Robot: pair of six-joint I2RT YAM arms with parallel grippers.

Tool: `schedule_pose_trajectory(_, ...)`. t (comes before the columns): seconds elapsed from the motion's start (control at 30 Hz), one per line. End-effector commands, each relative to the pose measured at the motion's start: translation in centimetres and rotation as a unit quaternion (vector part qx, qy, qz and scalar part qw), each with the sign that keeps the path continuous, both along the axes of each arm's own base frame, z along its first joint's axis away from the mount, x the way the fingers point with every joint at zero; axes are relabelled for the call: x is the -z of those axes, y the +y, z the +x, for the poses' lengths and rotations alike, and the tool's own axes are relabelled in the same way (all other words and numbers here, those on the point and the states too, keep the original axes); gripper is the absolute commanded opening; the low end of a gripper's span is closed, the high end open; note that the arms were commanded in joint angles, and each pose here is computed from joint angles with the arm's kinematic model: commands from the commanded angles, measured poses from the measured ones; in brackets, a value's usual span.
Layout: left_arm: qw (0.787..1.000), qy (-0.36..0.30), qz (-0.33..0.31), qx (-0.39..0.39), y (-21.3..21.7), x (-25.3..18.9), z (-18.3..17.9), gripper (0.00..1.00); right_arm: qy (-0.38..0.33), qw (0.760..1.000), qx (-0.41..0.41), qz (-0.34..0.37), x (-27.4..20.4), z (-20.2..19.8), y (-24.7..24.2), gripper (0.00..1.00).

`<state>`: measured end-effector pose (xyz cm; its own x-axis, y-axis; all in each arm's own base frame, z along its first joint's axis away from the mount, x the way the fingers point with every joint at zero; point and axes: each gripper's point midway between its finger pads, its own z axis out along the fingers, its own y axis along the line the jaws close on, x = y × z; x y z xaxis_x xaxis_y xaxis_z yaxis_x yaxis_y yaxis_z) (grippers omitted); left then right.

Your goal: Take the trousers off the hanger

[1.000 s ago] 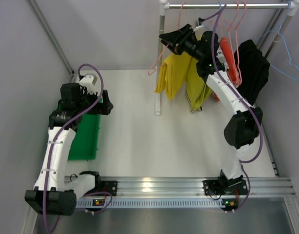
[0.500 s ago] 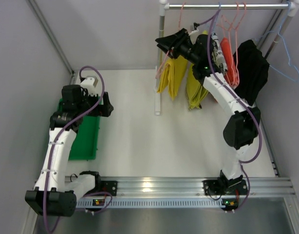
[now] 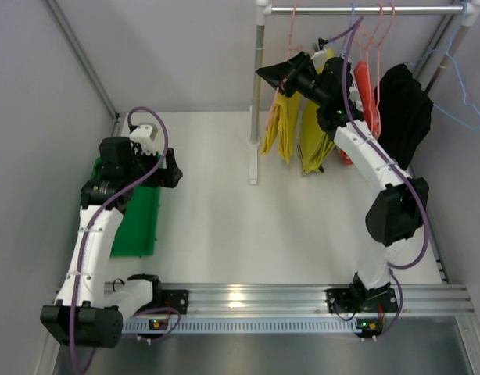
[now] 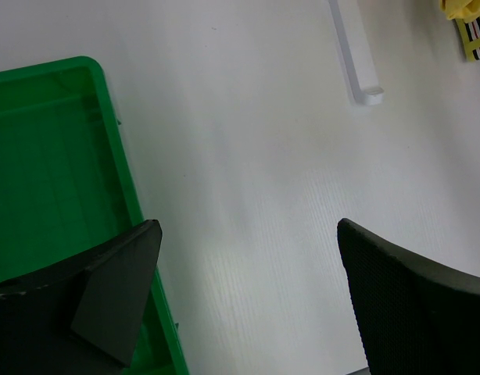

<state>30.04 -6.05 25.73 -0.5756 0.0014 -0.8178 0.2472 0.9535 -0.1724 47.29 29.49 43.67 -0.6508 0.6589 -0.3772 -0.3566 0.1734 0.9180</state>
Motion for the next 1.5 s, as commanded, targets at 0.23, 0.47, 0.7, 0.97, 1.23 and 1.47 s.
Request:
schedule_pose_trajectory(0.23,0.999,-0.041,-0.004,0.01,-0.2,-1.6,0.6,0.99,-0.113,0.993,-0.033,0.018,-8.2,-4.6,-1.4,0.0)
schedule_pose_trajectory(0.47,0.998,-0.055,-0.014,0.01,-0.5,-2.4,0.9,0.99,-0.219,0.975,-0.037,0.0,-12.4,-7.0,-1.9,0.0)
schedule_pose_trajectory(0.7,0.994,-0.1,-0.036,0.019,-1.2,-4.3,1.3,0.99,-0.31,0.95,-0.043,-0.008,-15.9,-9.7,-2.4,0.0)
schedule_pose_trajectory(0.97,0.989,-0.129,-0.053,0.052,-2.4,-6.1,1.2,0.99,-0.337,0.941,-0.039,-0.008,-17.8,-11.5,-3.4,0.0)
schedule_pose_trajectory(1.23,0.979,-0.172,-0.028,0.109,-3.2,-7.1,0.0,0.99,-0.3,0.953,-0.032,0.007,-16.2,-14.9,-4.8,0.0)
schedule_pose_trajectory(1.47,0.958,-0.261,0.002,0.122,-4.6,-8.0,-0.7,0.94,-0.285,0.958,-0.004,0.023,-17.8,-17.4,-5.5,0.0)
